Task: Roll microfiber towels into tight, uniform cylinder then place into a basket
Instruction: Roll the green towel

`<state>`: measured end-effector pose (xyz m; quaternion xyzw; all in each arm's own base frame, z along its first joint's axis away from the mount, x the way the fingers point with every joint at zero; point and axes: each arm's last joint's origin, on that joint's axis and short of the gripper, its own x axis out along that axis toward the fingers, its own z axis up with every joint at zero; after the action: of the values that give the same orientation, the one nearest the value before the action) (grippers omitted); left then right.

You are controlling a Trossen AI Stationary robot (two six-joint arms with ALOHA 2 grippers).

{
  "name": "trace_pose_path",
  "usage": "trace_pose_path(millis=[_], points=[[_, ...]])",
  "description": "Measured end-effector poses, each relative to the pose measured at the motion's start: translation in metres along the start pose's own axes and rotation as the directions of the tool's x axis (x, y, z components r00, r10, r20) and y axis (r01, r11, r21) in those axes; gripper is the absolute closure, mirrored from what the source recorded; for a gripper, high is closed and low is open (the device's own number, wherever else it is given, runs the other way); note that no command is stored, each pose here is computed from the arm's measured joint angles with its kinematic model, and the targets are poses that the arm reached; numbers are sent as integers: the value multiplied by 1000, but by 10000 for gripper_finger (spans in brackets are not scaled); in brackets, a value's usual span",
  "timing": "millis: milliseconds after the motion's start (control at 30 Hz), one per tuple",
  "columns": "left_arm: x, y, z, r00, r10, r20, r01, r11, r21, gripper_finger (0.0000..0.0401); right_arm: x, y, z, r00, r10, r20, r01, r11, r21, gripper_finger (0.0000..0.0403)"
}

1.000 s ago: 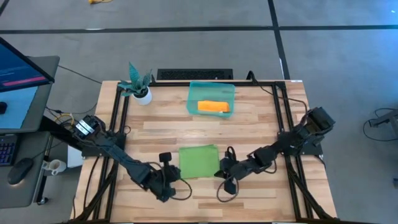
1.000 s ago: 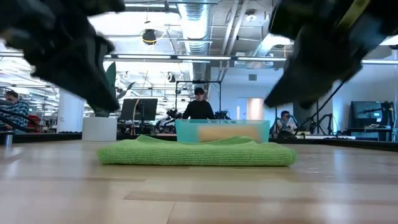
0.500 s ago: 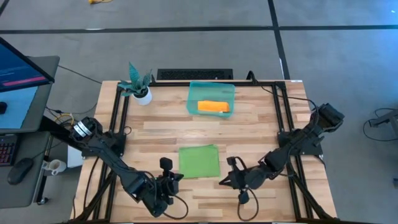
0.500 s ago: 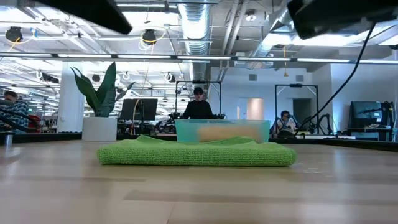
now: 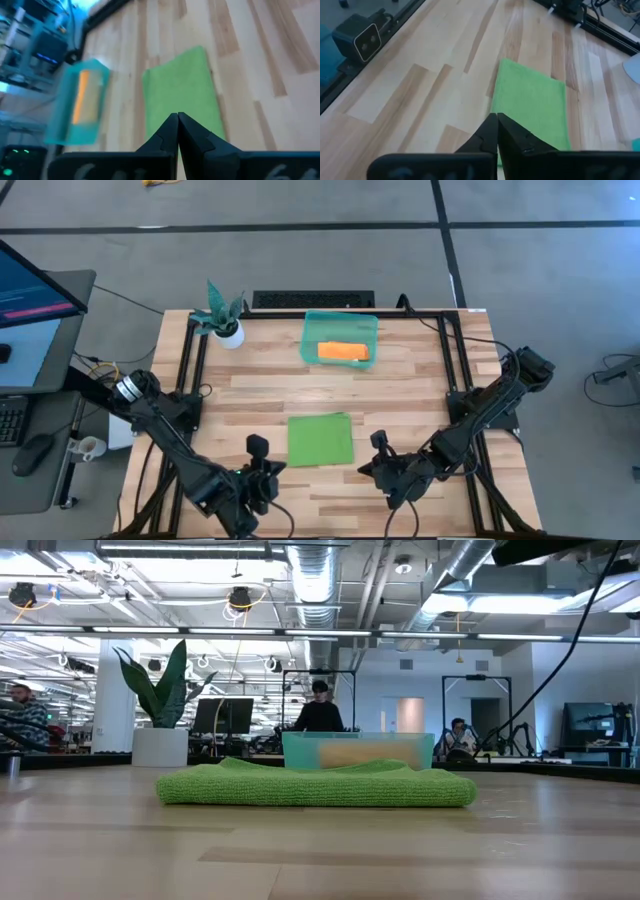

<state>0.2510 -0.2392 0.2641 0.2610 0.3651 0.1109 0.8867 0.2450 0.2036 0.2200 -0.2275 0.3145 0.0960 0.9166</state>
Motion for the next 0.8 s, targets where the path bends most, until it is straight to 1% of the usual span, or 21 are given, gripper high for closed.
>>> trace_pose_path(millis=[167, 233, 367, 467, 633, 733, 800], points=[[6, -4, -7, 992, -100, -70, 97, 994, -54, 401, 0, 0, 0, 1000, 3, -2, -3, 1000, 3, 354], [9, -4, -8, 983, -149, -104, 140, 987, -82, 401, 0, 0, 0, 1000, 2, -4, -2, 1000, 24, 342], [16, -2, -11, 972, -185, -144, 167, 978, -125, 387, 2, -2, -1, 1000, 0, -8, 1, 997, 73, 306], [24, -2, -17, 964, -196, -178, 173, 975, -137, 357, 2, -3, -1, 1000, -1, -8, 2, 997, 75, 271], [39, -2, -35, 958, -159, -240, 111, 973, -202, 282, 2, -2, -1, 1000, 1, -8, 0, 997, 75, 211], [47, -1, -43, 953, -143, -269, 82, 971, -225, 238, 3, -3, -1, 1000, 14, -11, -13, 997, 79, 185], [51, 1, -45, 947, -146, -287, 73, 965, -252, 218, 6, -5, -1, 999, 34, -19, -32, 996, 86, 174]])
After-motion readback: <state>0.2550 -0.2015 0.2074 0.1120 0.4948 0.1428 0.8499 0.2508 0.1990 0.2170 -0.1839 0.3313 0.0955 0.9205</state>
